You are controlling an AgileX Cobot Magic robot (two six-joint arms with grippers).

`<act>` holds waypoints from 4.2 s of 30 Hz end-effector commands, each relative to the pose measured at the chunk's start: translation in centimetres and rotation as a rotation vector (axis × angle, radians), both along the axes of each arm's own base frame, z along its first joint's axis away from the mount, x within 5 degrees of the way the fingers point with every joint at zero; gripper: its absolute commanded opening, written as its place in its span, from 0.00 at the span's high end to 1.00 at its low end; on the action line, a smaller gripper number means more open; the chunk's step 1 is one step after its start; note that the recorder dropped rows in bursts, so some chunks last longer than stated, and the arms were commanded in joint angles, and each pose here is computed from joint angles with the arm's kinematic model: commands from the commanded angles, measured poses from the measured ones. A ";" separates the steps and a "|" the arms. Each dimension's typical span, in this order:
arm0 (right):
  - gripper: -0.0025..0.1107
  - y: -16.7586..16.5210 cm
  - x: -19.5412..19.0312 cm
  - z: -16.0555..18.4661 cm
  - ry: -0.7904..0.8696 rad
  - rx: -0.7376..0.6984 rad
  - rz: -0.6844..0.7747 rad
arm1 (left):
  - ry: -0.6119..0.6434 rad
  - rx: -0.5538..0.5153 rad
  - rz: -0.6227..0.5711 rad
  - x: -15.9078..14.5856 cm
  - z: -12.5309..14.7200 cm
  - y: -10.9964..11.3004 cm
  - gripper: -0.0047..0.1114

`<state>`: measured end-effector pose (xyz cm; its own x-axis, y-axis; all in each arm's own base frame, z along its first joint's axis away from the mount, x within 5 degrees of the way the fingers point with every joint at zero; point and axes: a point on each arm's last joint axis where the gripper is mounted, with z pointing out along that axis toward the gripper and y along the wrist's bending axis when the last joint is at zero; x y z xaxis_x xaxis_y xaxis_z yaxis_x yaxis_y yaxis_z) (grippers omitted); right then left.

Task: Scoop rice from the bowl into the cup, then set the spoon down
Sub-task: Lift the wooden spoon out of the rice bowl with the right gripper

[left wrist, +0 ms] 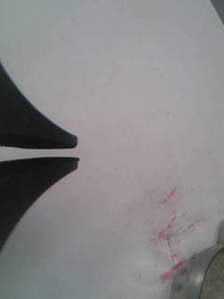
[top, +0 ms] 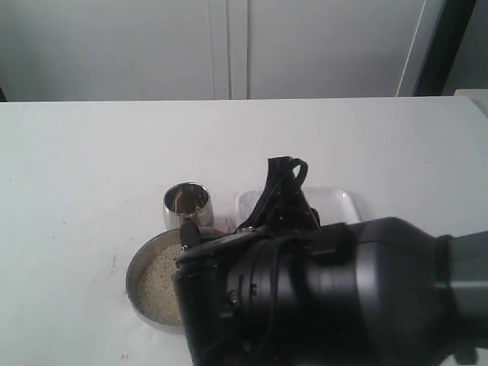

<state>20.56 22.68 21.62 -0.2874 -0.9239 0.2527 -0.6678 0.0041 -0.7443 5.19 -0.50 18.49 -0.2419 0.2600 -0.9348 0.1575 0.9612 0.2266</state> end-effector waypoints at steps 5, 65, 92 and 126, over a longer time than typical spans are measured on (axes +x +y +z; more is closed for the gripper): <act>0.98 1.2 1.3 -2.1 -0.086 -0.159 0.111 | 0.061 -0.003 -0.005 -0.1 -0.7 0.0 0.84; 0.98 2.0 1.3 -5.0 0.075 -0.029 0.067 | 0.061 -0.003 -0.005 -0.1 -0.7 0.0 0.84; 0.98 0.2 3.9 1.2 0.567 0.420 -0.217 | 0.061 -0.003 -0.005 -0.1 -0.7 0.0 0.84; 0.98 -0.3 8.5 6.4 0.299 0.587 -0.397 | 0.061 -0.003 -0.005 -0.1 -0.7 0.0 0.84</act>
<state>27.74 22.27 27.40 -0.6106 -0.7852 -0.1034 -0.7310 0.6089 -0.3080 5.19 -0.50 18.49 -0.2419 0.2600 -0.9348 0.1575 0.9612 0.2266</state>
